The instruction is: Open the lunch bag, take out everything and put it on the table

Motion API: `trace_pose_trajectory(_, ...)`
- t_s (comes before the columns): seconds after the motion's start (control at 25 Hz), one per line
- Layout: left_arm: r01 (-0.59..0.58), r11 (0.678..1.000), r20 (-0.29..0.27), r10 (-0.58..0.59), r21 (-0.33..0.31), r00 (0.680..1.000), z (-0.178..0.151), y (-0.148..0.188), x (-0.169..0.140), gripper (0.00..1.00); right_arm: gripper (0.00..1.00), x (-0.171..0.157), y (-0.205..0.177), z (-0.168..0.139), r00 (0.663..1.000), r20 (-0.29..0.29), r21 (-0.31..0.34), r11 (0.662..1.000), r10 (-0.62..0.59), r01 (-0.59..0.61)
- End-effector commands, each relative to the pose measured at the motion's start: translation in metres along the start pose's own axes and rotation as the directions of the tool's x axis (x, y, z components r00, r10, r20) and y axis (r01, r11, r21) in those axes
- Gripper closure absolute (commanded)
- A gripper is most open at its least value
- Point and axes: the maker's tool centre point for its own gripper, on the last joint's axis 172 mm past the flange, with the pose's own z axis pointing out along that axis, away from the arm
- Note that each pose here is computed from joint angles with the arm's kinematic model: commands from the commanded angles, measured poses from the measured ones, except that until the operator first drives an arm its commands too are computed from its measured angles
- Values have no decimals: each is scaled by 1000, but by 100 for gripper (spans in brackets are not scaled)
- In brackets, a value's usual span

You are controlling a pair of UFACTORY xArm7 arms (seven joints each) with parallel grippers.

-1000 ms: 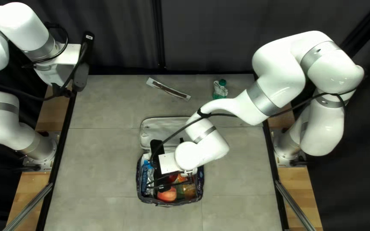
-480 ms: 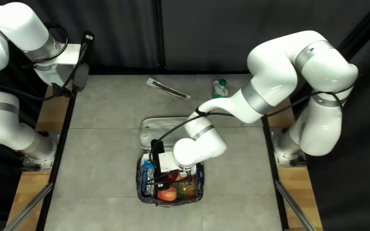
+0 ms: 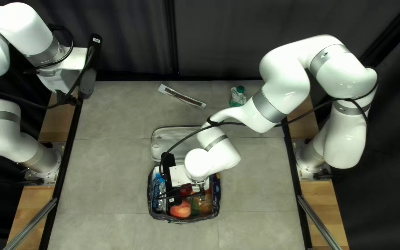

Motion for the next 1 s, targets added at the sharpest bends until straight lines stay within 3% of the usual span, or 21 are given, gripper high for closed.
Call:
trace_pose_trajectory(0.04,0,1000,0,0,0,1000,0,0,0,0,100,0,0,0,1000,0,0,1000,0,0)
trace_pose_trajectory(0.16,0,1000,0,0,0,1000,0,0,0,0,100,-3,-1,0,1000,0,-15,1000,-12,12)
trace_pose_trajectory(0.36,0,1000,0,0,0,1000,0,0,0,0,100,-4,4,-53,1000,13,-78,997,-21,22)
trace_pose_trajectory(0.6,0,1000,0,0,0,1000,0,0,0,0,100,-7,18,-93,999,23,-150,988,-36,39)
trace_pose_trajectory(1.0,0,1000,0,0,0,1000,0,0,0,0,100,-18,35,-143,999,-2,-323,945,-52,48)
